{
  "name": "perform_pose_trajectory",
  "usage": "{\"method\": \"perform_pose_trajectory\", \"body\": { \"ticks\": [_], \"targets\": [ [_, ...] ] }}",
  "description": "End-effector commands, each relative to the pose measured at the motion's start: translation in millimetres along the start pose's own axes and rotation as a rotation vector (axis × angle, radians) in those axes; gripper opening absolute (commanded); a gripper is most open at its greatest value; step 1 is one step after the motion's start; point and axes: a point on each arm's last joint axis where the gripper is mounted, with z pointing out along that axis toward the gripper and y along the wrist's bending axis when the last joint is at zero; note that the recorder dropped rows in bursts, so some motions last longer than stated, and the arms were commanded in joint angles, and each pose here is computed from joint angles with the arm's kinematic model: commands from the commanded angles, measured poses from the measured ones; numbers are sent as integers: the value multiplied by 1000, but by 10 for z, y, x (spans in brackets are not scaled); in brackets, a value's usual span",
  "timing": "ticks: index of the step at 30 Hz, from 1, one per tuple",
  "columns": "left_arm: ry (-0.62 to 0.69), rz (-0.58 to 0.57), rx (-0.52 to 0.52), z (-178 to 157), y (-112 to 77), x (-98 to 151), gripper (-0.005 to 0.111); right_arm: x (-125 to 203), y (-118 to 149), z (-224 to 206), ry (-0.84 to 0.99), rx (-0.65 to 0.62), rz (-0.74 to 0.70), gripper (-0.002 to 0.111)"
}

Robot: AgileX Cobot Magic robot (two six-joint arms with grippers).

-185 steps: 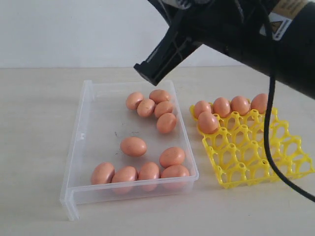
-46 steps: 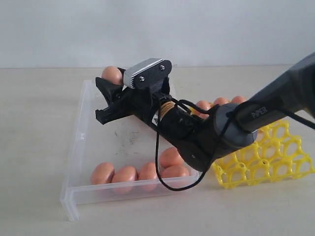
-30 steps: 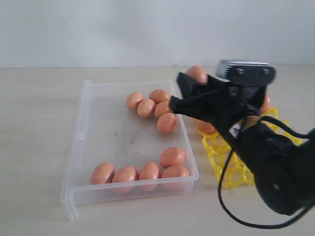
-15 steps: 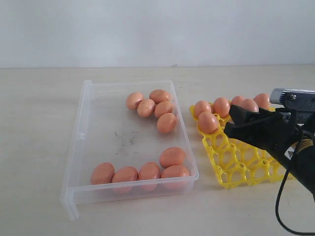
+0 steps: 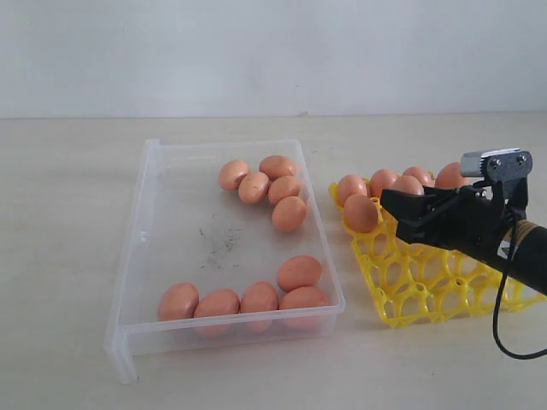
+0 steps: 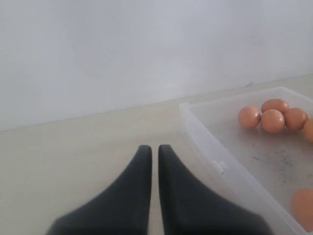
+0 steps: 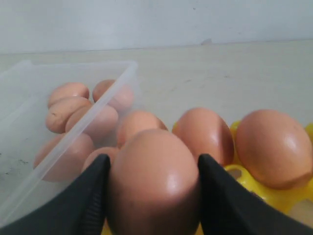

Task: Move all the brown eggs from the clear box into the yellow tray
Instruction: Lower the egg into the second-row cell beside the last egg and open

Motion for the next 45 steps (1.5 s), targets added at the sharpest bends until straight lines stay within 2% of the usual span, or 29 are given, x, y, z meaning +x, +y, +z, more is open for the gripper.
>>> {"method": "perform_pose_trajectory", "body": {
  "ticks": [1,15,17,23,25,36,45],
  "targets": [
    [0,-7,7,2,-5,10,4,-4,-65,9,-20,29,-12,0],
    [0,-7,7,2,-5,10,4,96,-124,63,3,42,-10,1],
    [0,-7,7,2,-5,10,4,97,-121,63,4,39,-6,8],
    [0,-7,7,2,-5,10,4,102,-110,64,8,26,-11,45],
    [0,-7,7,2,-5,10,4,102,-110,64,8,26,-11,51],
    [0,-7,7,2,-5,10,4,90,-104,62,6,22,-13,53],
    [0,-7,7,2,-5,10,4,-263,120,-170,-79,-10,-85,52]
  ]
}}
